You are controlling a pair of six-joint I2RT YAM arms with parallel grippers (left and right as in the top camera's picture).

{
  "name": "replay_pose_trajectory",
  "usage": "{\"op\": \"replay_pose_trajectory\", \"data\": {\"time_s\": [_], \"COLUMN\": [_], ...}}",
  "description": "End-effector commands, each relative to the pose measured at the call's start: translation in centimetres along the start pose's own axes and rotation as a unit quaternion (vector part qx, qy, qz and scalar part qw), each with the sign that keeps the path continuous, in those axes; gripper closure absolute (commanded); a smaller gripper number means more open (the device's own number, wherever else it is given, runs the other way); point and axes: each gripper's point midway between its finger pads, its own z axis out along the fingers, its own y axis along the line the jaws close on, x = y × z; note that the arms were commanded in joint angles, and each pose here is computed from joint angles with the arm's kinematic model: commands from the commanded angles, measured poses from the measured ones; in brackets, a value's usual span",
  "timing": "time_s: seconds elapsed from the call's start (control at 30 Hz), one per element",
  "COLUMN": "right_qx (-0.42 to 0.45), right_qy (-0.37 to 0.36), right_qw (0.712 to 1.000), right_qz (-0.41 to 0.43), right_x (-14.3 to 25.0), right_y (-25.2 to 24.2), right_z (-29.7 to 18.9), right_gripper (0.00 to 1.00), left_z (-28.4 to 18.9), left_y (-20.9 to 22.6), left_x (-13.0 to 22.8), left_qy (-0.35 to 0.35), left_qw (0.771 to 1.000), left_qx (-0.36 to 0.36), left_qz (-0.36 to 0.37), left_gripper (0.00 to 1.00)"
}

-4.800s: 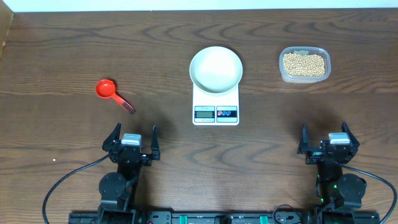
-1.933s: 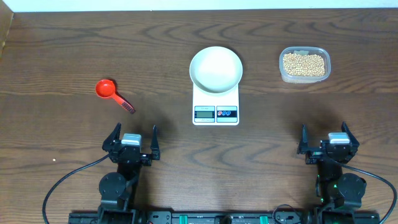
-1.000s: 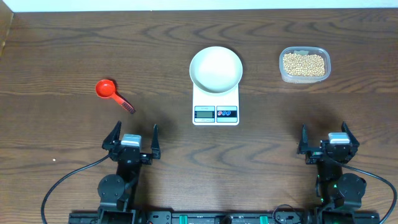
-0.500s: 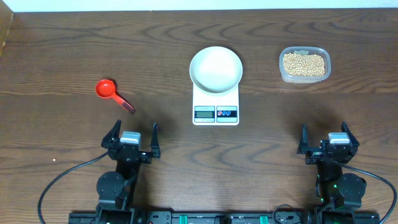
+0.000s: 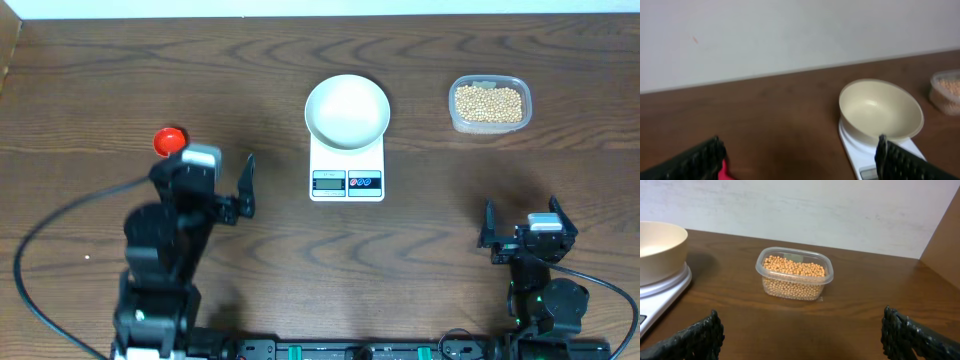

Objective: Scoop item into bowl and weigh 50g on scale
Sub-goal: 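Reach the left gripper to the red scoop and grasp its rim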

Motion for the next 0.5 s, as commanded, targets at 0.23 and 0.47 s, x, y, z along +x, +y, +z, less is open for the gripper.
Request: {"op": "replay_pose_trajectory", "data": {"time_s": [0.23, 0.47], "right_qx": [-0.001, -0.001], "right_qy": [0.003, 0.003], "right_qw": [1.0, 1.0], "right_qz": [-0.003, -0.003], "right_x": [0.2, 0.2], "right_y": [0.1, 0.1], "right_z": [0.0, 0.0], "right_gripper": [0.01, 0.01], "left_z": [4.2, 8.6], "left_y": [1.1, 4.4], "left_x": [-7.1, -8.4], "left_qy": [0.096, 0.119], "left_qw": [0.983, 0.951], "left_qx": [0.141, 0.238], "left_qz": [-0.062, -0.155], "left_gripper": [0.02, 0.02]}}
